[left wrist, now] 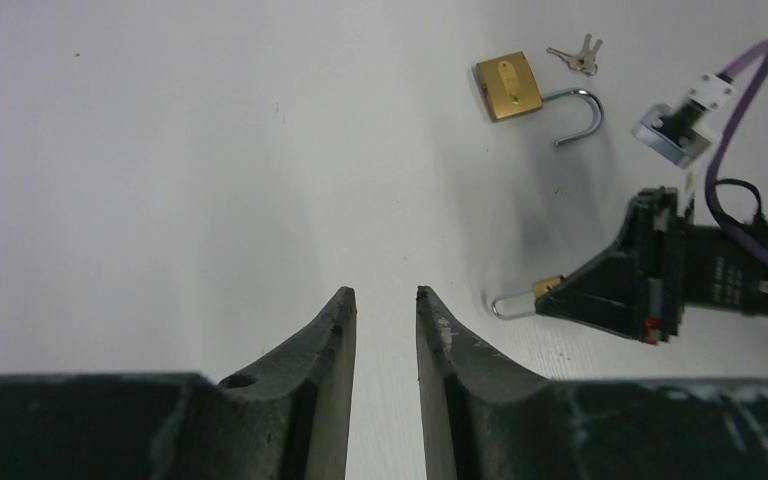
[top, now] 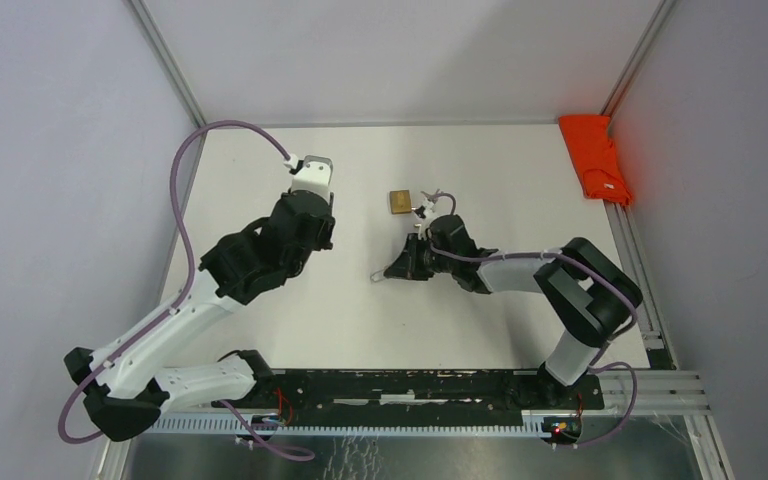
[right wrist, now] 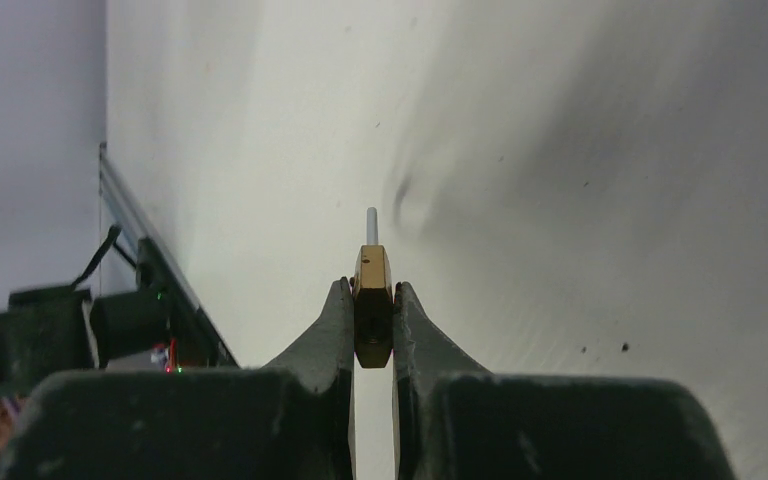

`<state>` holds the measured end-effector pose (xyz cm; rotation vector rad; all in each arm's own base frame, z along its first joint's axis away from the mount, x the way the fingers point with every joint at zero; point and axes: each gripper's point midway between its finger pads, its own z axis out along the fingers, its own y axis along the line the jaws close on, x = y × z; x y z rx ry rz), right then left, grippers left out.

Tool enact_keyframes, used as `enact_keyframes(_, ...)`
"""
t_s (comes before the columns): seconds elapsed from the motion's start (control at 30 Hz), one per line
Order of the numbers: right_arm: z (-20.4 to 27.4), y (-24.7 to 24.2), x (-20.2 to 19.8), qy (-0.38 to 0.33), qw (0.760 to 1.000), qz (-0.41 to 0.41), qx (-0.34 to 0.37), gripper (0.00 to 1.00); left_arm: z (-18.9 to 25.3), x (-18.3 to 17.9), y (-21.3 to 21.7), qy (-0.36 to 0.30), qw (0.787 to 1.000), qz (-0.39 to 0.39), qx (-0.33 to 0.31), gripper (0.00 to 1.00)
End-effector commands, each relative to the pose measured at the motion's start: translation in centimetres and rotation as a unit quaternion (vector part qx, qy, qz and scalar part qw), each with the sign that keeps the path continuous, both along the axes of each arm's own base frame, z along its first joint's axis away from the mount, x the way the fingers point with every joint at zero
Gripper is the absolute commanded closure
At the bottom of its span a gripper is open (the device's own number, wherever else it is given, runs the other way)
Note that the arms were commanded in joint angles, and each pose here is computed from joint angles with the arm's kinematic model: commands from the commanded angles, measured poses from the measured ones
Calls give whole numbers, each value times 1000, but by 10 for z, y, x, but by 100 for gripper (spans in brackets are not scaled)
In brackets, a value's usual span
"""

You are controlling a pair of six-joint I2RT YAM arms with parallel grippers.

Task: Unlock with the key
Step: Place the lock at the center of the board.

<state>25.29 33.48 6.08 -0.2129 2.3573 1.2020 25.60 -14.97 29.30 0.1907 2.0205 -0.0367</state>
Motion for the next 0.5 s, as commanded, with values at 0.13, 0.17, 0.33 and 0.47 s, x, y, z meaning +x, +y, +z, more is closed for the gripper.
enact_keyframes(0.13, -16, 19, 33, 27, 994, -103, -40, 100, -10, 8, -22, 5, 1000, -17, -24, 66)
enact_keyframes(0.17, -20, 18, 32, 32, 992, -110, -44, 100, -11, 8, -22, 6, 1000, -20, -21, 66)
enact_keyframes(0.33, -39, 7, 21, 61, 987, -132, -70, 95, -10, 8, -23, 6, 1000, -24, -18, 65)
enact_keyframes(0.47, -48, 0, 9, 86, 984, -137, -81, 87, -7, 5, -21, 2, 999, -29, -23, 65)
